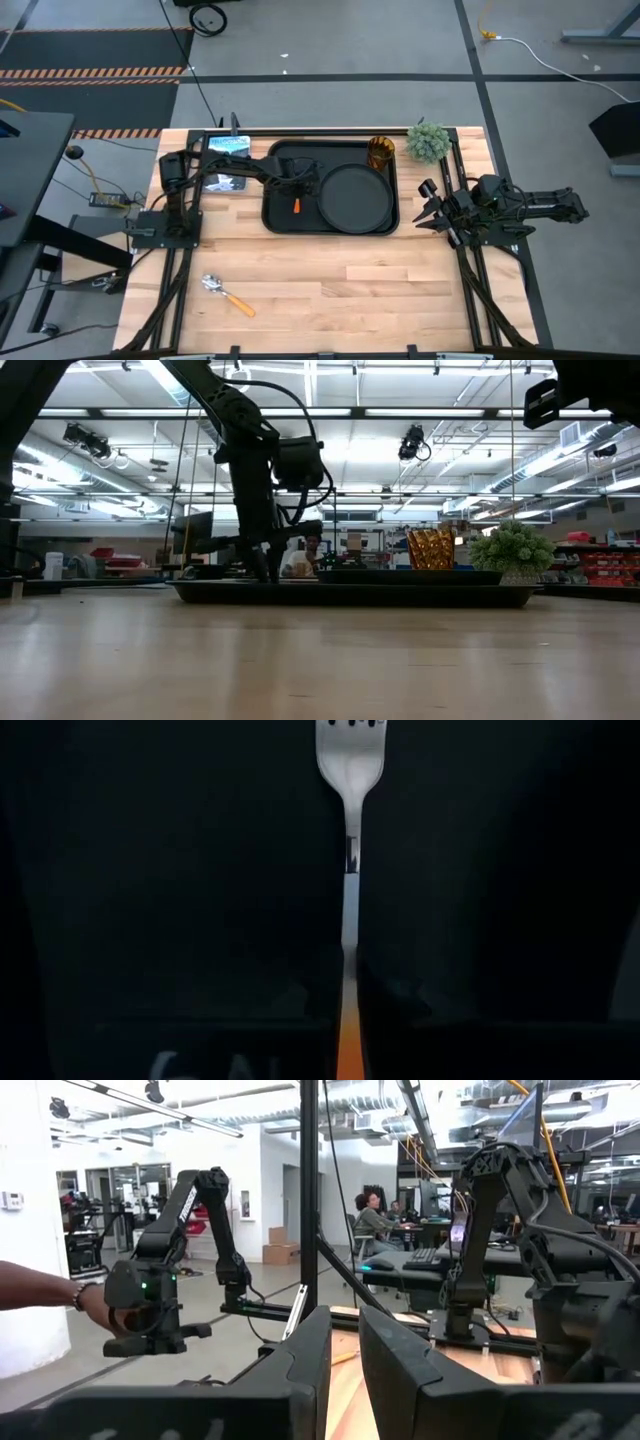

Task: Pick and place plate/cup/fork/spoon on tray
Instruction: Put the orange fork to the left of the black plate on the black tray, then put the yellow spoon to the left of the orange fork on the black tray

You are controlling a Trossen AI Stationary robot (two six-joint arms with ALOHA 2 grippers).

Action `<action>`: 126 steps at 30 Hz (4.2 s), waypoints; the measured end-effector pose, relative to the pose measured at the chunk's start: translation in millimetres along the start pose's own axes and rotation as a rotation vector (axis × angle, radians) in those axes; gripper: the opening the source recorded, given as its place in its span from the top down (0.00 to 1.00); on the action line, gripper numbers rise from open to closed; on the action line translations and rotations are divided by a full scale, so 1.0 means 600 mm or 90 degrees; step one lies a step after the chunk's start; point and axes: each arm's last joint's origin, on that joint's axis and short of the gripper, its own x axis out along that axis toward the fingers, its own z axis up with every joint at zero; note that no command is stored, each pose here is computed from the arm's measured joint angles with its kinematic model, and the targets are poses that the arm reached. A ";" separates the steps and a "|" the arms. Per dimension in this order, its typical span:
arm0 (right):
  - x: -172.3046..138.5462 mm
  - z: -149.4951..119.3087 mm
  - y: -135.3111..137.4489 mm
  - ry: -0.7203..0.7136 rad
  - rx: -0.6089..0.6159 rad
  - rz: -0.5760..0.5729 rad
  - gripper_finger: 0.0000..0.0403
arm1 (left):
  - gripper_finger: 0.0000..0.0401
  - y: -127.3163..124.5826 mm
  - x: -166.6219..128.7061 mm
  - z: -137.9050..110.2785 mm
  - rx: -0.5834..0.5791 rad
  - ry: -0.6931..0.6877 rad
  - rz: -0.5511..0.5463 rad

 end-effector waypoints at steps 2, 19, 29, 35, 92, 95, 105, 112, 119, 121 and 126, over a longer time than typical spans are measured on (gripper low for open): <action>0.000 0.000 0.000 0.000 0.000 0.000 0.84 | 0.92 -0.001 0.000 0.000 0.000 -0.001 -0.001; 0.000 0.000 0.000 0.000 0.002 0.000 0.84 | 0.71 -0.002 -0.003 0.001 -0.014 -0.009 -0.008; 0.000 0.000 0.000 0.002 0.003 0.002 0.84 | 0.67 -0.002 -0.063 -0.004 0.010 -0.060 -0.021; 0.000 -0.001 0.000 0.003 0.006 0.002 0.84 | 0.67 -0.007 -0.118 -0.053 0.030 -0.040 -0.052; 0.000 -0.004 0.000 0.016 0.025 0.006 0.84 | 0.51 0.121 -0.203 -0.491 -0.144 0.221 0.261; 0.000 -0.004 0.000 0.016 0.030 0.007 0.84 | 0.51 0.124 -0.197 -0.489 -0.144 0.205 0.252; 0.000 -0.003 0.001 0.013 0.033 0.018 0.84 | 0.51 0.128 -0.162 -0.510 -0.131 0.201 0.261; 0.000 -0.002 0.001 0.009 0.035 0.019 0.84 | 0.51 0.136 -0.163 -0.524 -0.114 0.211 0.269; 0.000 -0.002 0.001 0.009 0.037 0.019 0.84 | 0.51 0.150 -0.172 -0.548 -0.082 0.251 0.273; 0.000 -0.002 0.001 0.010 0.037 0.018 0.84 | 0.51 0.155 -0.175 -0.556 -0.071 0.257 0.271; 0.000 -0.002 0.001 0.010 0.037 0.019 0.84 | 0.51 0.167 -0.181 -0.569 -0.051 0.268 0.279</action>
